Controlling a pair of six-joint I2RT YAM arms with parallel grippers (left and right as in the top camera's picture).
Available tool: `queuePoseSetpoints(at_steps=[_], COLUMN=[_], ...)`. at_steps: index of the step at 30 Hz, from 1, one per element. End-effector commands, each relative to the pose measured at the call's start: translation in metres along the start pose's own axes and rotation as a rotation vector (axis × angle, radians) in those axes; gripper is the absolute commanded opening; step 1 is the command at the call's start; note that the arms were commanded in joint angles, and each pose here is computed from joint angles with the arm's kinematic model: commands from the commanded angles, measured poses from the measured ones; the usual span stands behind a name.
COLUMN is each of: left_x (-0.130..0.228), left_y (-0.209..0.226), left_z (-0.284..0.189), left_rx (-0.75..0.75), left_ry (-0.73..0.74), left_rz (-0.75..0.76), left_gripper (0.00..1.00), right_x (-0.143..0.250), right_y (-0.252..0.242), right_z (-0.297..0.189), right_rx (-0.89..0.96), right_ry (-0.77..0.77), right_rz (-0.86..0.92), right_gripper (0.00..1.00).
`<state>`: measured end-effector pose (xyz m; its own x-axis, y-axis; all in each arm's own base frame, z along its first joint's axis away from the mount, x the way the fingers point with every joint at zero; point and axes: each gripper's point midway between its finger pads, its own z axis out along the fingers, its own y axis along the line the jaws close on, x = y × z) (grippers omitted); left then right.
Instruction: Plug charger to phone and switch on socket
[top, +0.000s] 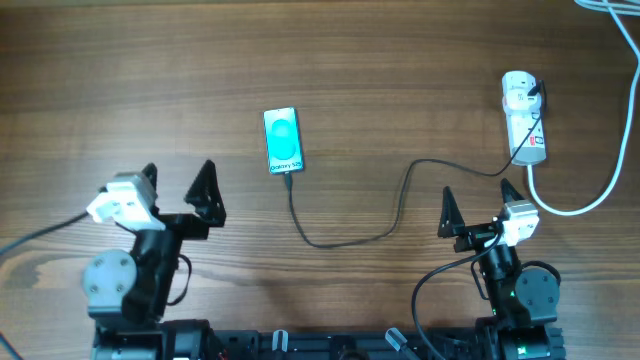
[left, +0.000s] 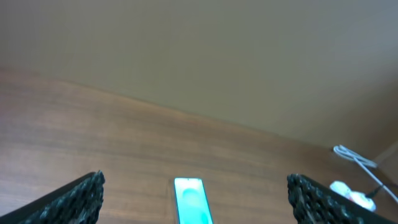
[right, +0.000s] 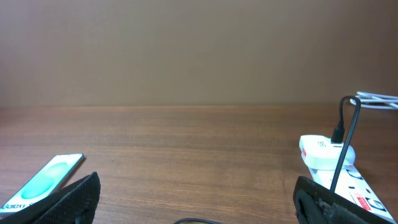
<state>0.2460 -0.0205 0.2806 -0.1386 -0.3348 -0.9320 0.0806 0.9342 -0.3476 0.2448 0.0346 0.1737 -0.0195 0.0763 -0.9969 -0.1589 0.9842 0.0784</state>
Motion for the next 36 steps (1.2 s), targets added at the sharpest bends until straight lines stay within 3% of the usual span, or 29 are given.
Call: queuePoseSetpoints(at_steps=[1,6,22,36], left_x=[0.018,0.046,0.108,0.11], left_y=[0.007,0.019,0.053,0.055], left_z=[0.001,0.004,0.011,0.011], left_rx=[0.026,0.038,-0.049,-0.055], left_ry=[-0.07,-0.139,-0.064,-0.056], left_rz=[0.015,0.025,0.013,0.011], left_gripper=[1.0,1.0,1.0,1.0], right_x=[-0.002,-0.002,-0.002,-0.002], right_y=[-0.001,-0.001,-0.001,-0.001], right_z=[-0.001,-0.001,-0.001,0.0], right_rx=[0.007,0.007,0.007,0.007], right_ry=[-0.01,-0.01,-0.01,-0.009], right_rz=[0.01,0.01,0.01,0.01], right_gripper=[1.0,1.0,1.0,1.0])
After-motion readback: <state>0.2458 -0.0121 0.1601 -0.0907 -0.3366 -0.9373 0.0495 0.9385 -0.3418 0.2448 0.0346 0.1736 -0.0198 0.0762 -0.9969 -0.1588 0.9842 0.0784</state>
